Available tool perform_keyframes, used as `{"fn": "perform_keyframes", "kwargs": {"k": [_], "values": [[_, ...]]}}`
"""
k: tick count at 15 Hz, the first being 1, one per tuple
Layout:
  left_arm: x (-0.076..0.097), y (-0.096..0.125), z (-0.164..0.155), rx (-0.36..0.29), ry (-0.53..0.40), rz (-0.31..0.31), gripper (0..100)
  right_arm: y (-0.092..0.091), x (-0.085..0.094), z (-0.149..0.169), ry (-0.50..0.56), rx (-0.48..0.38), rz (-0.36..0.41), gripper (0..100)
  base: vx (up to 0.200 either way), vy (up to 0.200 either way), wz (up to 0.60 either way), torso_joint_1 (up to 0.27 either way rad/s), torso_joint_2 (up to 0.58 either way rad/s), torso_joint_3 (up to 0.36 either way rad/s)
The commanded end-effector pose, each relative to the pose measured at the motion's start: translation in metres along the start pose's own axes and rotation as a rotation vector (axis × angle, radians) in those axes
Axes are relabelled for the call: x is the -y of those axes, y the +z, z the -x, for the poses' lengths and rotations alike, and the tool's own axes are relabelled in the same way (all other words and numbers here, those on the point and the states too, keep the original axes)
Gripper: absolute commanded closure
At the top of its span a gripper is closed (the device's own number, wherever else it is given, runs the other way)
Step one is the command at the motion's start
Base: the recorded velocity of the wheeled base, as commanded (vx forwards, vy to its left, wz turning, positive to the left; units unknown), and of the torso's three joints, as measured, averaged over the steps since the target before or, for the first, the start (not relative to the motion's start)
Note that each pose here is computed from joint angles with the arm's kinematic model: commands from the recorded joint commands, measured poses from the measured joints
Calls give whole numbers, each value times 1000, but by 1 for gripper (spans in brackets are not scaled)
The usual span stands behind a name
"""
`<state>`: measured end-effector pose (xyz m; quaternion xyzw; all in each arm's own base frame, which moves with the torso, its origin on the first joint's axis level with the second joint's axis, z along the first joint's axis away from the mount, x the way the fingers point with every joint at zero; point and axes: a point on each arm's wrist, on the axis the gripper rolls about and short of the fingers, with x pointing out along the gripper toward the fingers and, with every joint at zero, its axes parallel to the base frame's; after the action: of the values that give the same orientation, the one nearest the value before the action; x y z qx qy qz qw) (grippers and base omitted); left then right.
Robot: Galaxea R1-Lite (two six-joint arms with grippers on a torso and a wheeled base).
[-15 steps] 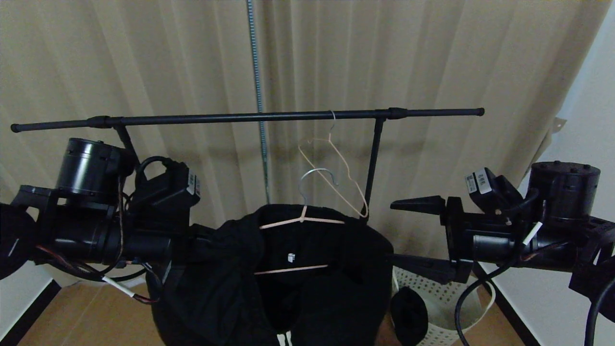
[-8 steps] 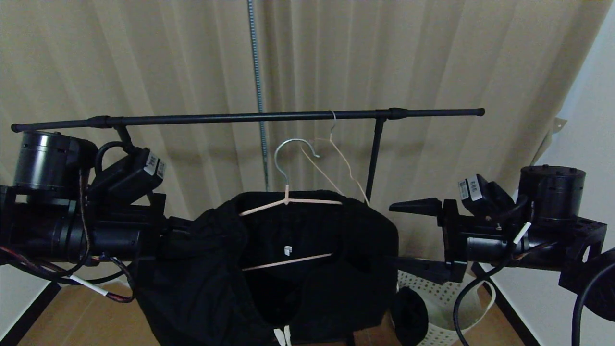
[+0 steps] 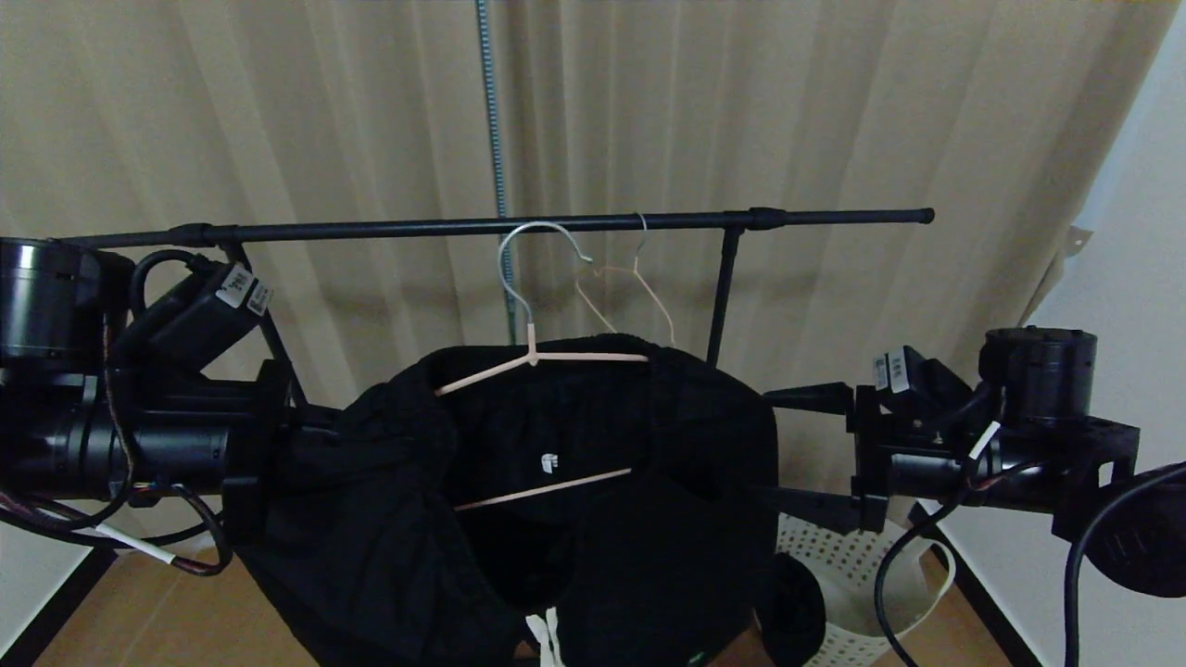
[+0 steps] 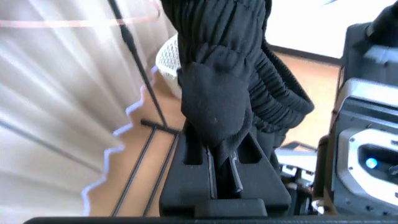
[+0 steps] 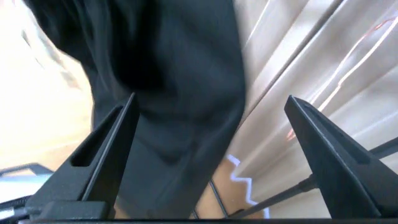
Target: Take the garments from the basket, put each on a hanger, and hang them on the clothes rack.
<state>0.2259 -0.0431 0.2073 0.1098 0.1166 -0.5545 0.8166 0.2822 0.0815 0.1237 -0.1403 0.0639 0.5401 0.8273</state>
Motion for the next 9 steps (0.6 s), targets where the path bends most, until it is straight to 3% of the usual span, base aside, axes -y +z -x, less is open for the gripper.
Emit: {"fn": "perform_keyframes", "kwargs": {"k": [1, 9], "values": [[0, 1, 4, 10, 8, 0, 100, -13, 3, -7, 15, -27, -34, 0, 0, 0, 0, 0, 0, 0], [13, 13, 10, 37, 3, 55, 100, -46, 2, -38, 83, -94, -78, 0, 0, 0, 0, 0, 0, 0]]}}
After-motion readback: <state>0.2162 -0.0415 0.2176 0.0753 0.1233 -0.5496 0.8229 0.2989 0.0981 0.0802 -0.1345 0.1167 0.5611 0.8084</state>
